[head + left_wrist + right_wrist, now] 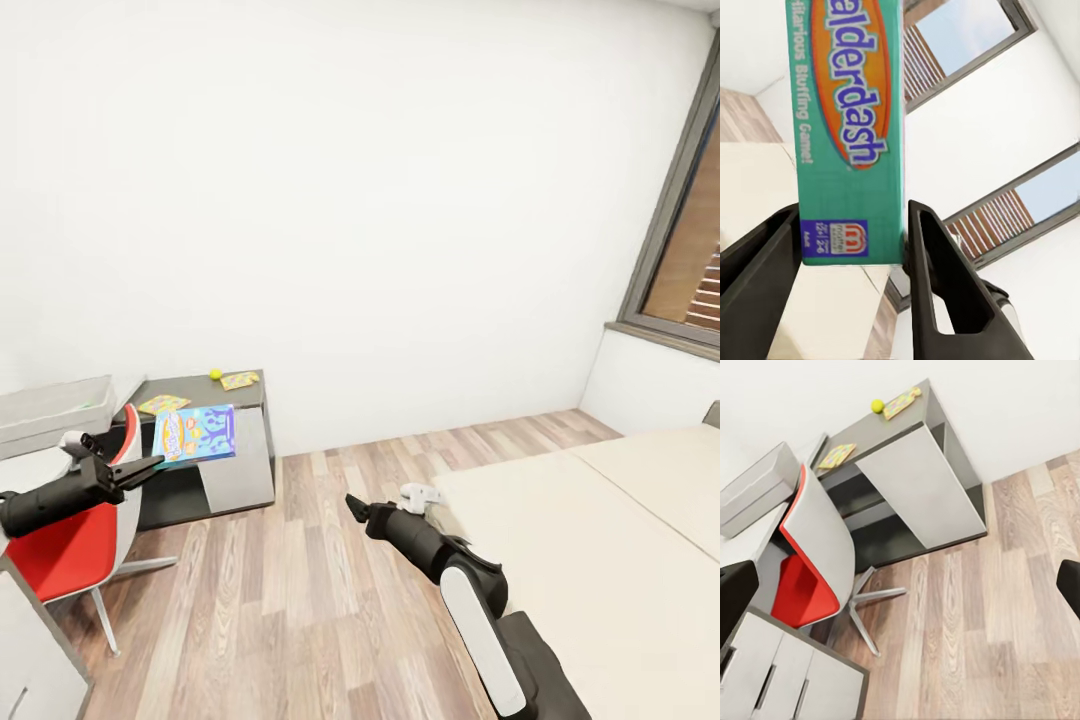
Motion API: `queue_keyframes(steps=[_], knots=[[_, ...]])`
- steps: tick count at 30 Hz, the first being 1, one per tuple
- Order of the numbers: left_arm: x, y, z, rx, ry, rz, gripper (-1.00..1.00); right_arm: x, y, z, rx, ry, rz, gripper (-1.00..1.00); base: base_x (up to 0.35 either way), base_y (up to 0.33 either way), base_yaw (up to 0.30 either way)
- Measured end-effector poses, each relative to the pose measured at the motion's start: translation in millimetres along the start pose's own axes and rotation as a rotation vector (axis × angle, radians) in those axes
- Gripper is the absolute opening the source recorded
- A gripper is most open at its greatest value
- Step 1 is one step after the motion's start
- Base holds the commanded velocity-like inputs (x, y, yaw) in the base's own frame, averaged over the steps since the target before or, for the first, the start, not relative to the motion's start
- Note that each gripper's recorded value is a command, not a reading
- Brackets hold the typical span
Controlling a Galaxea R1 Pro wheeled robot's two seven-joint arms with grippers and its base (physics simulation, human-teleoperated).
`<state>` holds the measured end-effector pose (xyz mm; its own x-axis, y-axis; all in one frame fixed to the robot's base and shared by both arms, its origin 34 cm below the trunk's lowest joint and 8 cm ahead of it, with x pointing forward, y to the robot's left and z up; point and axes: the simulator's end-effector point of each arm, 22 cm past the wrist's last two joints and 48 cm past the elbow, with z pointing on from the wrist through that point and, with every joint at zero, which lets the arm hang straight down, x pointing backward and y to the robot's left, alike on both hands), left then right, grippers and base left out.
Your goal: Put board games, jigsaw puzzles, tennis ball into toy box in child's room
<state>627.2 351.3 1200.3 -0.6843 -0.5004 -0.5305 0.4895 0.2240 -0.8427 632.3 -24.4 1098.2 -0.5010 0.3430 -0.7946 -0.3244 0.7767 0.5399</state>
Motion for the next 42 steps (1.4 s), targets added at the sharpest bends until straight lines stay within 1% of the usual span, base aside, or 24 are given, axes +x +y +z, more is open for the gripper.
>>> queue_keyframes(steps=[4, 8, 19, 36, 42], knots=[[1.0, 2.2, 0.6, -0.004, 0.003, -0.003, -1.0, 1.1, -0.9, 0.7, 0.001, 0.003, 0.001, 1.0, 0.286, 0.084, 0.24], [1.3, 3.2, 0.9, -0.005, 0.003, -0.004, -1.0, 1.6, -2.3, 0.9, 0.003, 0.004, 0.003, 1.0, 0.272, -0.01, 0.089], [1.4, 3.4, 1.1, -0.006, 0.003, -0.005, -1.0, 1.9, -5.2, 0.4, 0.007, 0.005, 0.0, 1.0, 0.323, -0.007, 0.006], [0.8, 2.1, 0.5, -0.001, 0.002, -0.004, -1.0, 1.8, -1.8, 0.6, 0.001, 0.004, 0.0, 1.0, 0.332, 0.0, 0.004], [0.8, 1.9, 0.4, -0.001, 0.002, -0.003, -1.0, 1.4, -1.9, 0.5, 0.001, 0.003, 0.001, 1.0, 0.327, 0.085, 0.208]])
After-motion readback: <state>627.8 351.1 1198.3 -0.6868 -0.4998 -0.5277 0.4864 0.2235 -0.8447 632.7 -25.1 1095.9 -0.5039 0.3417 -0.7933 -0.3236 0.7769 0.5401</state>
